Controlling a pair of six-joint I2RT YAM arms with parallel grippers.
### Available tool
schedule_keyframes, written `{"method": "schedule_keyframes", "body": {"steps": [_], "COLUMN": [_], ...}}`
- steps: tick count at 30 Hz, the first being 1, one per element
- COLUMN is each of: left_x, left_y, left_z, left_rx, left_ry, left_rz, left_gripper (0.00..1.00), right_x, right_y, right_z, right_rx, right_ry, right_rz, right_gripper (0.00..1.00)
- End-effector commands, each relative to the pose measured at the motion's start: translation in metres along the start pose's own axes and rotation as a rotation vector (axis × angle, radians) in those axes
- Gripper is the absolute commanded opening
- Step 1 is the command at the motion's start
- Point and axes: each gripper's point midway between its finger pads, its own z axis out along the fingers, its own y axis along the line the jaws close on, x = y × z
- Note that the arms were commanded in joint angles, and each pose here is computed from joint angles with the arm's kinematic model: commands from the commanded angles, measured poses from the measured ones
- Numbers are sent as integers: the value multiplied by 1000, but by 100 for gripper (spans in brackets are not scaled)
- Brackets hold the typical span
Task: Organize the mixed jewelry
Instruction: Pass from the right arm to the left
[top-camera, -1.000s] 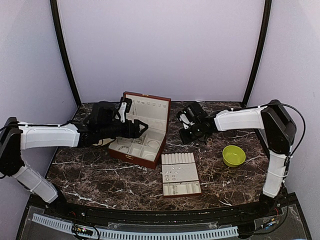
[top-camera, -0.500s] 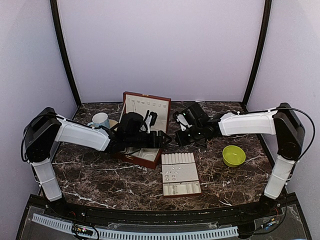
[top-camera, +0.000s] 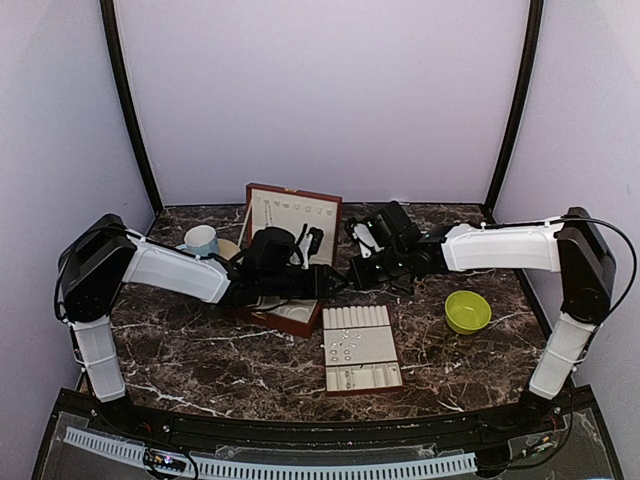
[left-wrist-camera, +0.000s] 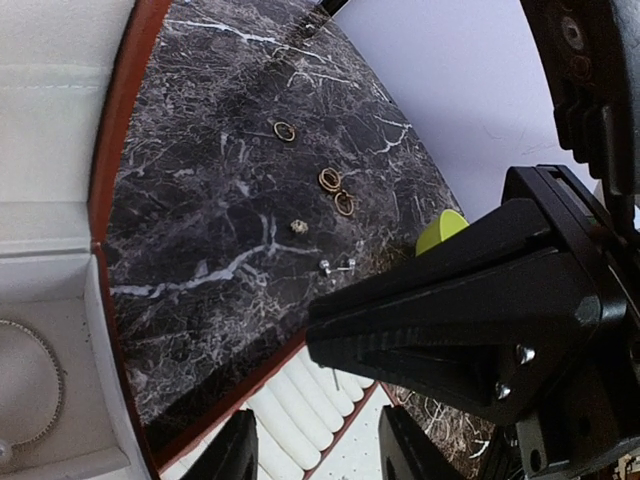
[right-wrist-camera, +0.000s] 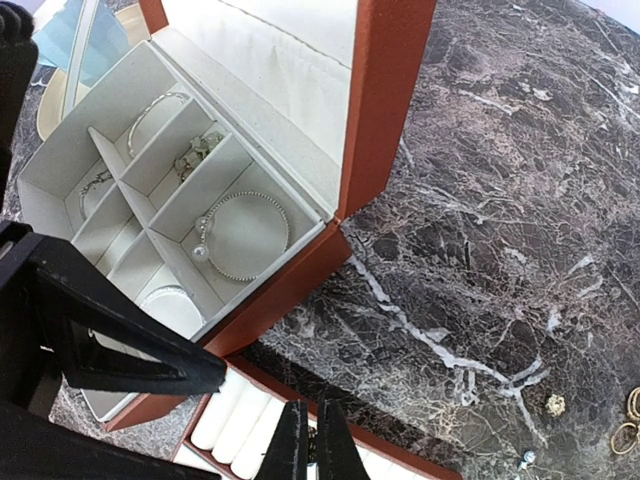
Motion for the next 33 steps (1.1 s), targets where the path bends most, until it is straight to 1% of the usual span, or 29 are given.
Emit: {"method": "schedule_keyframes", "body": {"steps": [1,7,11,14,28,32,33], "left_x": [-9,-9,-6,-4,-4,-7,-7], "left_y": [-21,-21,-22,-23,-19,-19,-20], "left_z": [3,7,10,11,17,17,17], "left_rx": [60,60,65,65,46,42,44], "left_ry": [-11,-3,13,16,18,9,7], "left_rz": [15,18,14,14,16,19,21], "left_gripper": [45,43,35,30,27,23,20], "right_x": [-16,-16,-17,-18,-18,-17,-17], "right_y": [11,13,13,13,17,18,18], "right_z": [-13,-16,-17,-17,-17,-17,-16], "right_rx": [-30,-33,-32,-29,-52,-54,-54], "right_ry": [-58,-60,-64,-65,-65,-65,-64], "right_rz": [2,1,-4,-7,-11,-14,-14], "right_gripper": [0,0,0,0,1,1,1]}}
